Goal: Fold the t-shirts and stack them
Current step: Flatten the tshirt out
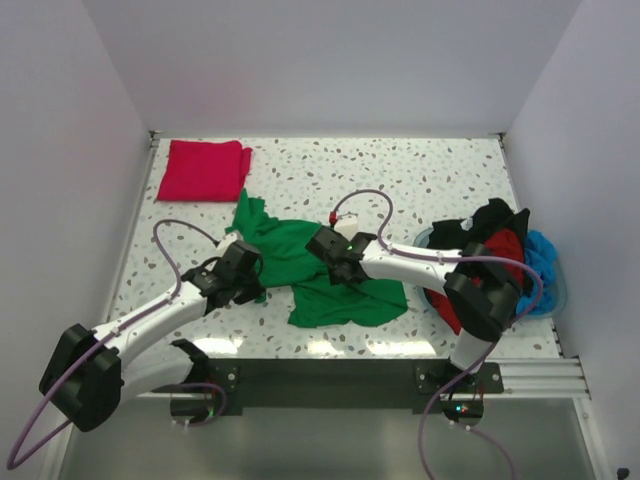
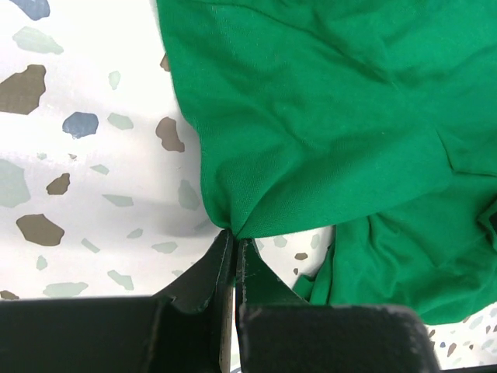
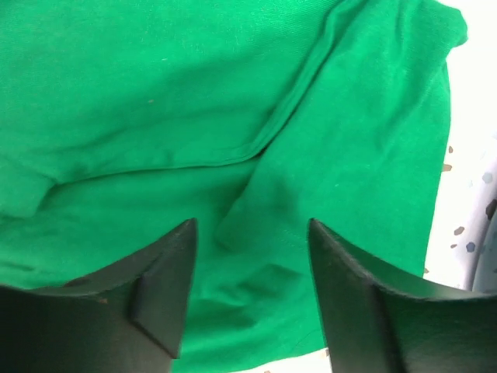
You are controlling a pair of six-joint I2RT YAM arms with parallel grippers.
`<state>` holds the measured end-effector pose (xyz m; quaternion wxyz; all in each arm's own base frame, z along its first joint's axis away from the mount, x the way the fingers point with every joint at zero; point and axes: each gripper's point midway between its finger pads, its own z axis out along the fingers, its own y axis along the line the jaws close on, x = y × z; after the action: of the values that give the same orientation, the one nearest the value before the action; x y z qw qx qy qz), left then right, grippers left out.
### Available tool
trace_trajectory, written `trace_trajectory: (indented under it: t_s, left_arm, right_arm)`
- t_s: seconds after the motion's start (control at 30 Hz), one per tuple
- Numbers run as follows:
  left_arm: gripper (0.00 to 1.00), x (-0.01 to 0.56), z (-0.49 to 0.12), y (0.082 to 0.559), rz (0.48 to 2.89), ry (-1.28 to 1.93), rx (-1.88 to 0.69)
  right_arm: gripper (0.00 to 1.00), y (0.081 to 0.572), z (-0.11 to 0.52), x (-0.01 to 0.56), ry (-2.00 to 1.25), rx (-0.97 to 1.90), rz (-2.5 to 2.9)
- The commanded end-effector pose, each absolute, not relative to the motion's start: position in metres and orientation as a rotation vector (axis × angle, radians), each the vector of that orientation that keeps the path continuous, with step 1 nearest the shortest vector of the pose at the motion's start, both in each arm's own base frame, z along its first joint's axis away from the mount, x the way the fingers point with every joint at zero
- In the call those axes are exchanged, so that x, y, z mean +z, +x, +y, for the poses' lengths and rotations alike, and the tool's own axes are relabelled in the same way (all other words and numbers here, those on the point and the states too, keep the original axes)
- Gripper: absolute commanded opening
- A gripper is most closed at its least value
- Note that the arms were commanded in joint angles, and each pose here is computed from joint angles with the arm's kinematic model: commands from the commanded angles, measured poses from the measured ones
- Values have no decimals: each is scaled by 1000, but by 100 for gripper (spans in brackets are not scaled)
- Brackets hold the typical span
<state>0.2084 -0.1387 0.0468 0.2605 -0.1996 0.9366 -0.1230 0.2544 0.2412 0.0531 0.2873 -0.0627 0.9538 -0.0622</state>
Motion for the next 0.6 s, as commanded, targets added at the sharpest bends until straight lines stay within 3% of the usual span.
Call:
trace_trajectory:
  t_s: [0.0,0.37,0.43,0.57]
  left_arm:
    - [0,48,-133,208,2532,-523,-288]
    - [0,49,-135,208,2526,-531,-316]
    - [0,50,-134,208,2525,-531,-309]
    - [0,54,-132,208,2512,-535,-303]
  right_arm:
    - [60,261,232,57,-86,-221,2506]
    - [52,260,233,35,-103,-239,2523]
    - [46,260,230,34,-94,-254,2519]
    - [24,260,223,36,-72,-279,2503]
